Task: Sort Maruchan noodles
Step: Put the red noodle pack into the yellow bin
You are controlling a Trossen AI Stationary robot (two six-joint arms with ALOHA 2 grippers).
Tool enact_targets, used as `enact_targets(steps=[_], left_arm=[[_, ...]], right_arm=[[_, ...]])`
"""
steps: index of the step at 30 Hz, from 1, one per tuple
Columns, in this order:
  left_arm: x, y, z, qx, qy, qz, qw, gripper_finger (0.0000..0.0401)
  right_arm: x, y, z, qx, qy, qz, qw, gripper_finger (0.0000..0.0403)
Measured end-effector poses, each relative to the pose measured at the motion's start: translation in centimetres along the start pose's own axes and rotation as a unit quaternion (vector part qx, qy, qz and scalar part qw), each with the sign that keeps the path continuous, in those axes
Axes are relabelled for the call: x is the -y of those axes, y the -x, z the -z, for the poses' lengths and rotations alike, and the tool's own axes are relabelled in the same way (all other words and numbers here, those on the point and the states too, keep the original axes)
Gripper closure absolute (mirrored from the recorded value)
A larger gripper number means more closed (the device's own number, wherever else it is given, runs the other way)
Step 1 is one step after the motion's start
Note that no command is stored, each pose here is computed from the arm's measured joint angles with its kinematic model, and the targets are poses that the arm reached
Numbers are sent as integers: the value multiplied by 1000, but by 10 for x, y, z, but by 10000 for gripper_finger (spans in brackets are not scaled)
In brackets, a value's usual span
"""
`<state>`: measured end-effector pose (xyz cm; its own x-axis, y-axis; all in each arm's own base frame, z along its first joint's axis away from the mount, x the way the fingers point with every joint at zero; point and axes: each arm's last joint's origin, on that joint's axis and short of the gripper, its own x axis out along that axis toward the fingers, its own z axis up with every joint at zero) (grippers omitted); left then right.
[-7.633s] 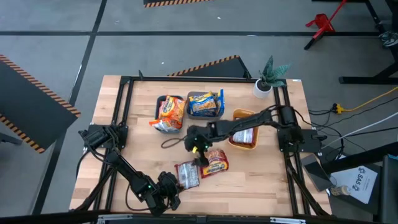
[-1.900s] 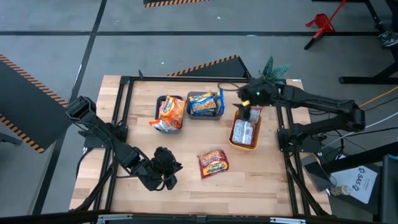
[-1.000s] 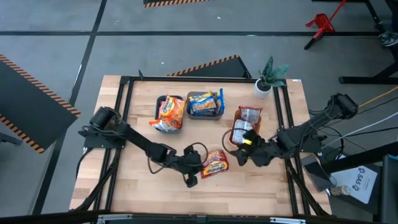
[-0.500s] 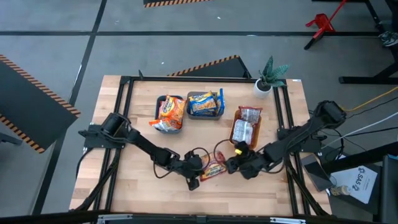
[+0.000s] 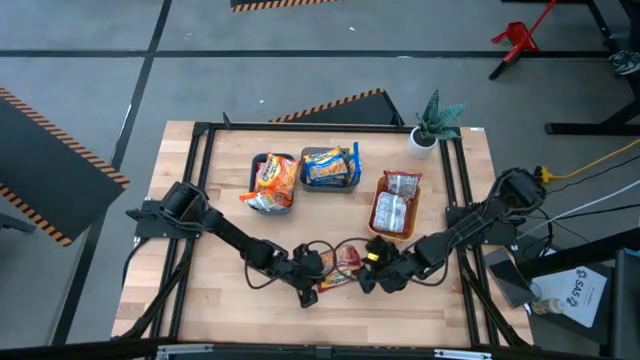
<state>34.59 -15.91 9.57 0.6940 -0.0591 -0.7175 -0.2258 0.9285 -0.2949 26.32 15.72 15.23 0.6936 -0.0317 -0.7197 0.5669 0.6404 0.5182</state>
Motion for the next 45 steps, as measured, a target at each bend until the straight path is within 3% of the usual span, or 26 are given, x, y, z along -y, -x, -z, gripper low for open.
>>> enact_targets(steps=[6,13,18,25,29,35,42,45], left_arm=[[1,0,2,-4,-2,-1,1000,400],[1,1,3,-8,5,0,1000,400],[2,1,4,-9,3,1,1000,400],[2,1,5,-14,0,1,1000,400],[2,1,6,-15,-8,0,1000,400],[3,2,6,-15,-9,1,1000,400],[8,11,0,-14,8,30,999,400],[11,27,-9,-20,21,48,998,400]], right_arm=[[5,-15,5,6,28,19,999,131],[10,-27,13,-22,31,26,999,74],[13,-29,4,24,80,45,995,52],[12,-67,-5,-1,115,-34,993,62],[9,-73,-9,-2,116,-75,990,72],[4,-73,-9,-20,124,-119,985,138],[0,-71,-7,-42,101,-142,984,304],[-3,-68,-8,-51,100,-157,981,317]])
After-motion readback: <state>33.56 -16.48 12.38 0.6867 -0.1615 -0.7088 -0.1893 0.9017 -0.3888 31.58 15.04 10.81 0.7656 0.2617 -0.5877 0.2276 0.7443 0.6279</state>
